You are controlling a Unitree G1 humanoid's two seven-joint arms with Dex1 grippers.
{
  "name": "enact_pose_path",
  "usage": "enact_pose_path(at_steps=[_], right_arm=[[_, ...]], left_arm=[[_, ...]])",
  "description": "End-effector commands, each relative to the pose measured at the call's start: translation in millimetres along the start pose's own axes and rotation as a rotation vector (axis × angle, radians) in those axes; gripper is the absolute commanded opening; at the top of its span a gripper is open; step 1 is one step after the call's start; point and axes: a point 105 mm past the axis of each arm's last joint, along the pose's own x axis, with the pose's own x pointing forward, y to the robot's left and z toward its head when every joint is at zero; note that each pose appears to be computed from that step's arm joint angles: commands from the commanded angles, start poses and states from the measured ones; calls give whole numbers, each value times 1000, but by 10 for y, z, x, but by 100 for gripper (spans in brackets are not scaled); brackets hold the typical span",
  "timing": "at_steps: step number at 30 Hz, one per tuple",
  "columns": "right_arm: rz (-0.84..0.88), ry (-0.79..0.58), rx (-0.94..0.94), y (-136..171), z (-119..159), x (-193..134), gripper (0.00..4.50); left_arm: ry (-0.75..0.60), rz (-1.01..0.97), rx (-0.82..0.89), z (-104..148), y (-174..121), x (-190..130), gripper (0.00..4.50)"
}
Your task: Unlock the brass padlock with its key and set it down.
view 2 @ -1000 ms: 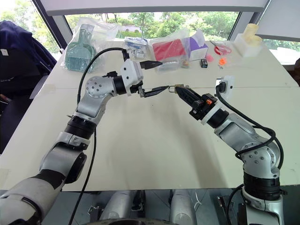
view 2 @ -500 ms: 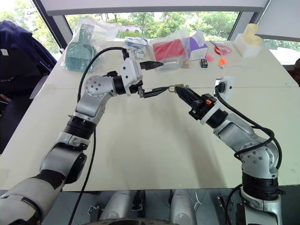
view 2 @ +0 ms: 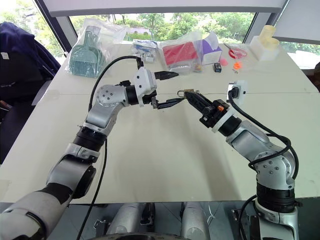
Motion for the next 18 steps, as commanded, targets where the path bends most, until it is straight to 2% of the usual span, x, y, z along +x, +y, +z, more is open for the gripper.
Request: enact_pose_path(at_steps=[1, 18], right_arm=[[54, -21, -15, 154, 51, -4, 0], [64, -10, 6, 196, -5, 17, 0]], left_arm=[[-33, 22, 65, 131, 91, 38, 392], [-21, 74, 121, 86, 183, 67, 392]])
